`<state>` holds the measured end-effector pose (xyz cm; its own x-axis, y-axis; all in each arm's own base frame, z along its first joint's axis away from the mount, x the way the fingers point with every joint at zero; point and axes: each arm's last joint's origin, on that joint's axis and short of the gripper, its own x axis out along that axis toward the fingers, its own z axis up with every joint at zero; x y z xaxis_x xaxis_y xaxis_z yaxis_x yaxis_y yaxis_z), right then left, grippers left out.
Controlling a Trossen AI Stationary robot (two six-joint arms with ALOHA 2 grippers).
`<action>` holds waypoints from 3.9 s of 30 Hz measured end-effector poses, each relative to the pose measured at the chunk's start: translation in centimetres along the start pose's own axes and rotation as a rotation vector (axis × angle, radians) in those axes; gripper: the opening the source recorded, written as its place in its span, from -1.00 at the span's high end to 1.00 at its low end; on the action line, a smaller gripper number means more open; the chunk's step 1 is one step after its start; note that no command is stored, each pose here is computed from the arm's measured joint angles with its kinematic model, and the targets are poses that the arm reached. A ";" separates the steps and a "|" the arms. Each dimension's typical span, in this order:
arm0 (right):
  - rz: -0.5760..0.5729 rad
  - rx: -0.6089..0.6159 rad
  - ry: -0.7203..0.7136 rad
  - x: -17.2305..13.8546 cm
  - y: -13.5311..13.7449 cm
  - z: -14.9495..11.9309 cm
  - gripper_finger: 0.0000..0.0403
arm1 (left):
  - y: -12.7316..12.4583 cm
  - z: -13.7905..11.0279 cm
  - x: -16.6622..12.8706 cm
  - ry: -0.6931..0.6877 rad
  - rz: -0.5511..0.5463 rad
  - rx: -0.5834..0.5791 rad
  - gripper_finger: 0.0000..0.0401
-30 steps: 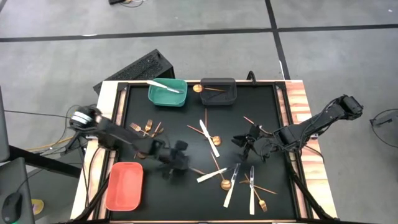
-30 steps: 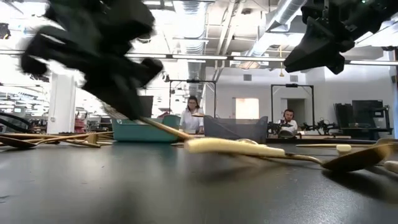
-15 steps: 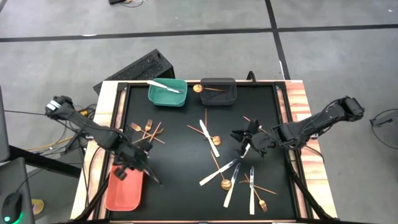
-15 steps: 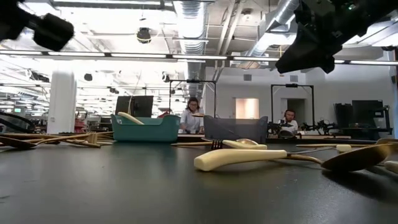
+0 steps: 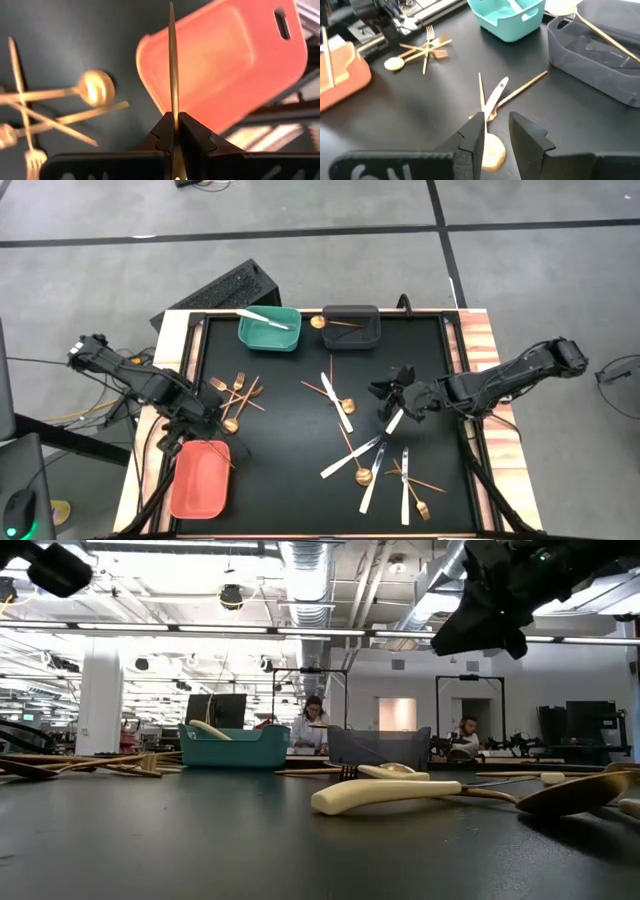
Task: Sort silverware by color (type)
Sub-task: Put the gold fork into the orange bin
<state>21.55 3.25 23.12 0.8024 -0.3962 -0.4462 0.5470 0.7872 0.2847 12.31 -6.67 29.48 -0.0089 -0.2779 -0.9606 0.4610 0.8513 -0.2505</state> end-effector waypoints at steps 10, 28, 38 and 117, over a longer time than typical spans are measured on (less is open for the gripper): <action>0.017 0.057 -0.053 0.3 0.0 0.8 0.42 | -0.7 1.6 1.2 0.193 -0.230 -0.017 0.98; 0.071 0.062 -0.025 0.2 0.2 0.8 0.38 | 0.7 6.4 6.9 0.380 -0.319 0.181 0.96; 0.068 0.058 -0.019 0.4 0.3 0.6 0.29 | 1.1 7.0 7.2 0.347 -0.200 0.064 0.82; 0.109 -0.267 0.296 10.8 -0.3 0.9 0.28 | 8.5 5.4 3.0 -1.165 0.850 -0.669 0.61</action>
<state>30.25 -1.69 19.03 0.7274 -0.1816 -0.6617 0.3508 0.9272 0.1311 21.02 -2.67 25.09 0.8367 0.4536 -0.3070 -0.4821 0.8759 -0.0197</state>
